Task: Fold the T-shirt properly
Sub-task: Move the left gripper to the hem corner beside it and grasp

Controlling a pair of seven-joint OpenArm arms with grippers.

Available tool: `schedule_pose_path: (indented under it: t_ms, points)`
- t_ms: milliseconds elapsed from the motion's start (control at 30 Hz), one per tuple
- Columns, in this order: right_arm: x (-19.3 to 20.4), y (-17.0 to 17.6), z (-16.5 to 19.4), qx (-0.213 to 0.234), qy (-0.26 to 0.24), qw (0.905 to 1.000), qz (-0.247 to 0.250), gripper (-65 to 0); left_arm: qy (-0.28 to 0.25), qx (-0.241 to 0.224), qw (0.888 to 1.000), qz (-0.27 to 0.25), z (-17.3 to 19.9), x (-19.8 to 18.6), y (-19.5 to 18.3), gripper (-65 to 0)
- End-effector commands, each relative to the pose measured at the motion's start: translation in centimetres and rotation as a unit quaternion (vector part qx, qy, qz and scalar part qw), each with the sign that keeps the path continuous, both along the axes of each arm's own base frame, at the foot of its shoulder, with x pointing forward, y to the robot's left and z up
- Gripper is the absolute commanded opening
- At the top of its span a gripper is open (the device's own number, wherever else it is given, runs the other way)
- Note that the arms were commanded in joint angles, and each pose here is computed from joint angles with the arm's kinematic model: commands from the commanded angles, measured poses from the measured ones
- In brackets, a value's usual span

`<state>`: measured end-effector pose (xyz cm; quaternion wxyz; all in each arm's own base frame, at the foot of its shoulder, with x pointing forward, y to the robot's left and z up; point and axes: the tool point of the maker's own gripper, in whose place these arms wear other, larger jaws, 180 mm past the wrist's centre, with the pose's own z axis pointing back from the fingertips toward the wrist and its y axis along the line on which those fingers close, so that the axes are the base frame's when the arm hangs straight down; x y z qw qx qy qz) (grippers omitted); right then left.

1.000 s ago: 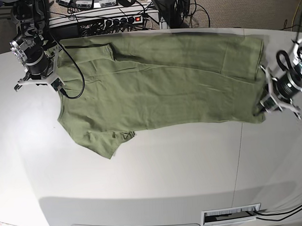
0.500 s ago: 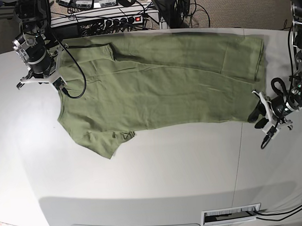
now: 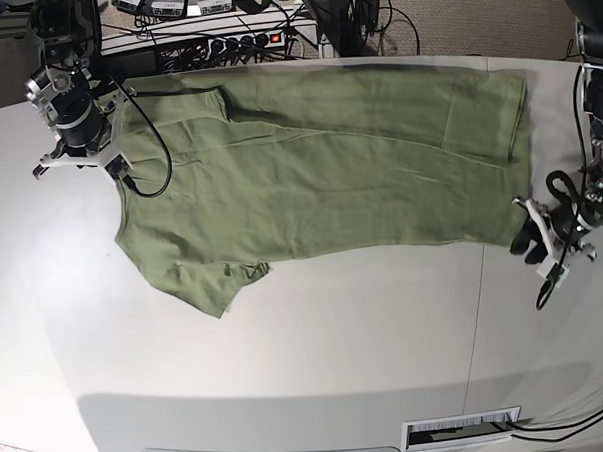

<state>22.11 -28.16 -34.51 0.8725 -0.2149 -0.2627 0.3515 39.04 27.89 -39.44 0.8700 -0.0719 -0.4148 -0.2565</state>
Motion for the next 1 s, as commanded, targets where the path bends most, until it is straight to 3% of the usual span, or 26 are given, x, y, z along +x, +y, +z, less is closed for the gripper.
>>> schedule_pose_path:
  t_ms: [0,433,500,600,967]
  points:
    - [0.6,-0.3,1.0,-0.006,-0.018,0.9998,0.002,-65.0,-0.033,-0.004,0.999,0.01,2.3,1.6,1.0,-43.9]
    - [0.6,-0.3,1.0,-0.007,-0.016,0.9998,0.001,-65.0,0.006,-0.055,0.998,0.003,0.4,0.5,-1.5,-43.9]
    - [0.6,-0.3,1.0,-0.006,-0.018,0.9998,0.002,-65.0,0.008,-0.052,0.999,0.005,0.5,0.4,-1.2,-47.8]
    - [0.7,-0.2,1.1,-0.004,-0.021,0.9998,0.004,-65.0,0.007,-0.049,0.999,0.007,0.6,0.4,-0.7,-65.0]
    - [0.9,0.1,1.2,0.001,-0.027,0.9996,0.01,-65.0,-0.031,-0.058,0.998,0.022,4.8,1.2,2.2,-65.0]
